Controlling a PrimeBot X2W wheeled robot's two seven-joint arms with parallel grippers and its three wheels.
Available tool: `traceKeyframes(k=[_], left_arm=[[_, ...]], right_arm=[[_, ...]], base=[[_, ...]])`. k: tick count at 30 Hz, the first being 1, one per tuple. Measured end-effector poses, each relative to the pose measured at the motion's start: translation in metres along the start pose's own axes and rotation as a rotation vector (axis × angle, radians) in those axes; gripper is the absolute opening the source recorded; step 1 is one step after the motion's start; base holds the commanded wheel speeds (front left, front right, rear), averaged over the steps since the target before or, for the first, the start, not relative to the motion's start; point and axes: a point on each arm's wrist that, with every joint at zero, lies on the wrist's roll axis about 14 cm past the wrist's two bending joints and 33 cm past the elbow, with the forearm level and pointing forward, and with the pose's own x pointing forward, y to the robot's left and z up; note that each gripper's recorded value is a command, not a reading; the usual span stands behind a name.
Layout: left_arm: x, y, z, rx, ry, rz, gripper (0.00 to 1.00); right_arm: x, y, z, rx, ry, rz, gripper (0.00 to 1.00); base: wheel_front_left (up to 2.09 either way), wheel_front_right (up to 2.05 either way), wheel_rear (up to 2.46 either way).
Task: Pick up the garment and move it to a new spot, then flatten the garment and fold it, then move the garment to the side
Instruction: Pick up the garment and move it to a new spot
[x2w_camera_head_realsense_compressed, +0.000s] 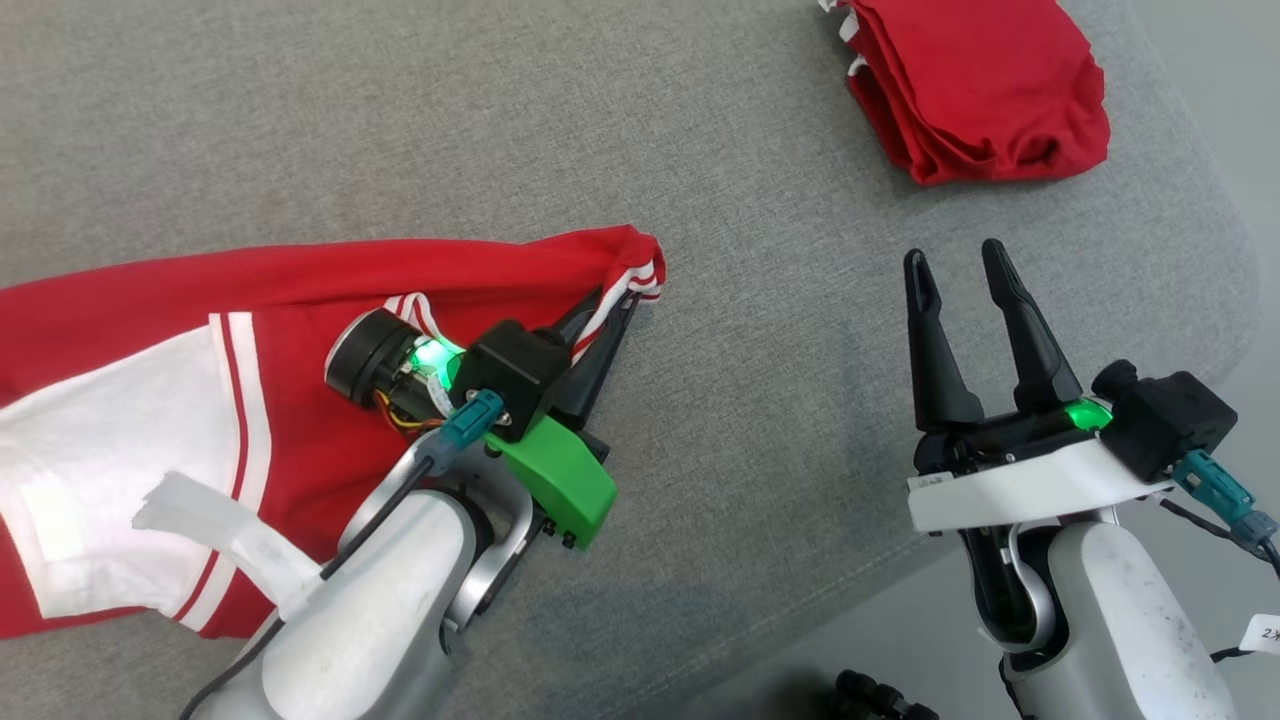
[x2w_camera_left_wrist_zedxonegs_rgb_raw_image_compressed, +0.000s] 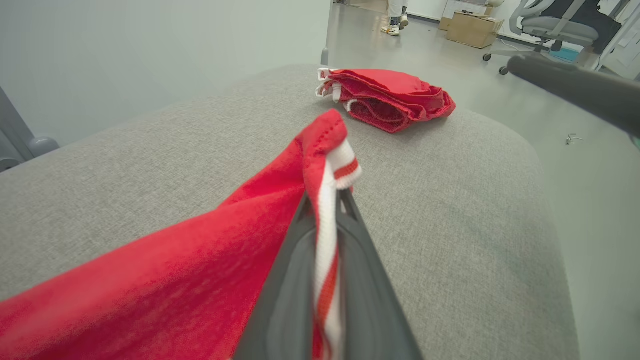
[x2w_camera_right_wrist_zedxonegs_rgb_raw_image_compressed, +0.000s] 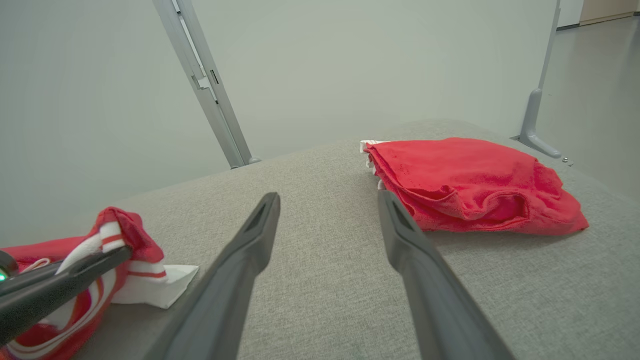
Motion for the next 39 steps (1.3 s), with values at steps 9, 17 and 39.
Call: traceKeyframes(k=[9,17,39], left_arm=[[0.009,-0.008,-0.017,-0.128,-0.03,-0.035,1.0],[-0.02,0.033,0.006,-0.127,-0.147,0.153,1.0],[-0.266,0.146,0.053,0.028,-0.256,0.951,1.0]], right_arm=[[0.005,-0.02,-0.012,-0.033,0.031,-0.054,1.0],[0.015,-0.006,-0.016,-0.061,0.029,-0.004,1.0],[0.011,0.071,0.004,-0.064,0.025,0.255,1.0]], base=[[0.0,0.0,0.0],[0.0,0.0,0.0],[0.0,0.0,0.0]])
